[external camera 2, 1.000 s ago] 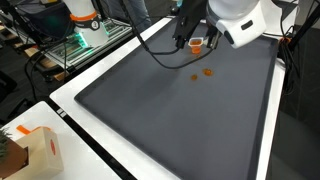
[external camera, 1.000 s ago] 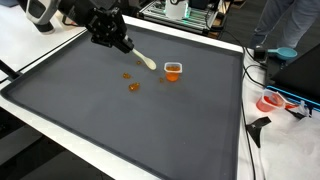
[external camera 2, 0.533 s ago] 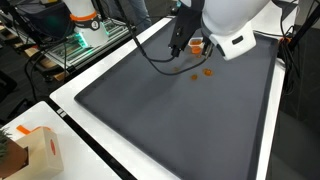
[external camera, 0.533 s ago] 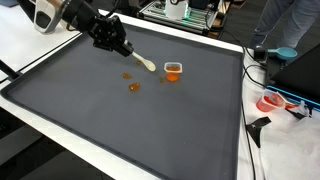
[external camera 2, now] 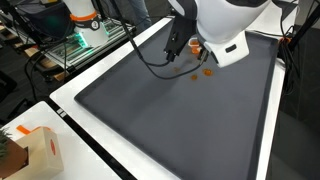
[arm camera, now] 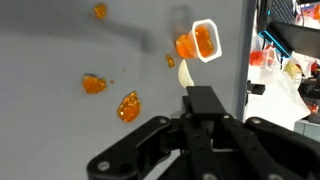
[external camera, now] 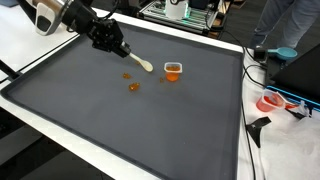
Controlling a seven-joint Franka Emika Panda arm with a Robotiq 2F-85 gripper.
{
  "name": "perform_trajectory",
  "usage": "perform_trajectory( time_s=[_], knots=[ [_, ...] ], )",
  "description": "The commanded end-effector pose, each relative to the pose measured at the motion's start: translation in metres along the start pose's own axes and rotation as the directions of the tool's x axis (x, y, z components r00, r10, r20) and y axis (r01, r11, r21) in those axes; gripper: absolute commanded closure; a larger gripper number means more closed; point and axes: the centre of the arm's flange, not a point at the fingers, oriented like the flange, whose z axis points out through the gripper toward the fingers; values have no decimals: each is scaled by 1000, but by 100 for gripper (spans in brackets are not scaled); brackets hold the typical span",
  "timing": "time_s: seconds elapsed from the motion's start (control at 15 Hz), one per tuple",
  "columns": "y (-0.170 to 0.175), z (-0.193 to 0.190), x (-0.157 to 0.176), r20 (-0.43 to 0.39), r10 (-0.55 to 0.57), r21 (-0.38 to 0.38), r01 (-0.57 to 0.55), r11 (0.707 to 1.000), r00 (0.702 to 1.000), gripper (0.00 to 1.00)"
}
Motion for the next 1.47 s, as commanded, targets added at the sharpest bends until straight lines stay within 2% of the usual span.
perform_trajectory(
  time_s=[0.0, 0.33, 0.67, 0.93, 1.4],
  knots=[
    [1, -3, -15, -9, 38, -18, -39, 999, 999, 97],
    [-5, -14, -23, -22, 57, -81, -59, 995, 998, 97],
    [-26, -24, -27, -38, 45, -180, -51, 982, 998, 97],
    [-52, -29, -29, -47, 44, -269, -55, 961, 998, 97],
    [-99, -33, -32, -73, 30, -415, -57, 908, 997, 97]
  ],
)
